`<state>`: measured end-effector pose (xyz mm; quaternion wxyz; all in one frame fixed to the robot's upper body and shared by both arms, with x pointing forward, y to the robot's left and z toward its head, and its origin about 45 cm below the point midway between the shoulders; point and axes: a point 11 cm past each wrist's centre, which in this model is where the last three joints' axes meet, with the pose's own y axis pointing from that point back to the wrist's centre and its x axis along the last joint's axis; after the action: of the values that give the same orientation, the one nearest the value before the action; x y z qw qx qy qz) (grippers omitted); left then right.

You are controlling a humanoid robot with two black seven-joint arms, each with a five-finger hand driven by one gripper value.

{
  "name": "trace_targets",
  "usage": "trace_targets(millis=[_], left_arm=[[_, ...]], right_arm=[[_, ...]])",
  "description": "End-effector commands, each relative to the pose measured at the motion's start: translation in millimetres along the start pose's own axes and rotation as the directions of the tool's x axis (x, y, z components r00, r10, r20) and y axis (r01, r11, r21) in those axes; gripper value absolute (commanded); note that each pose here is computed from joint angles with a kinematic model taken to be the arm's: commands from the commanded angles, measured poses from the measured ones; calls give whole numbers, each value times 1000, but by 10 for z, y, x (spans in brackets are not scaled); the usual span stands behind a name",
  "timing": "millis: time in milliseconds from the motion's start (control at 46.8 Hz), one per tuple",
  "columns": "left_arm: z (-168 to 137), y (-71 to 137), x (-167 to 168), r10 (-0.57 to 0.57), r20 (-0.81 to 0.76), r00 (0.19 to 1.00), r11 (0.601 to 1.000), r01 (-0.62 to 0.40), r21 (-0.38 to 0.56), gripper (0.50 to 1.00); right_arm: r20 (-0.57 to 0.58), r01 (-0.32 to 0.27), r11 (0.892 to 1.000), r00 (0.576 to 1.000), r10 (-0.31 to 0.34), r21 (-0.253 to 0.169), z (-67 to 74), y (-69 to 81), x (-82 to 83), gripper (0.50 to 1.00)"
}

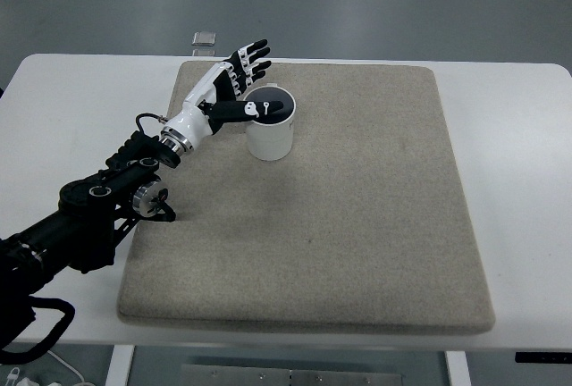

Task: Upright white cup

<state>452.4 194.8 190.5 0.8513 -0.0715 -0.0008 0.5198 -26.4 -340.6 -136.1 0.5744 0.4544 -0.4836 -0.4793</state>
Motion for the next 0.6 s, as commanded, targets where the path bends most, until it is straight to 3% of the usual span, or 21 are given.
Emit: trace_targets(millis=[0,278,577], left_arm=[[40,-15,23,9,-19,1000,1000,-9,-11,994],[366,-182,130,41,-103,994,995,-50,-90,994],[685,-327,411,162,-303,939,962,-219,-164,994]], right_arm=[[1,1,1000,1000,-1,0,0,0,-2,930],[1,-1,1000,1000,1,2,-9,1,4,930],[1,-1,1000,1000,1,0,1,0,4,930]])
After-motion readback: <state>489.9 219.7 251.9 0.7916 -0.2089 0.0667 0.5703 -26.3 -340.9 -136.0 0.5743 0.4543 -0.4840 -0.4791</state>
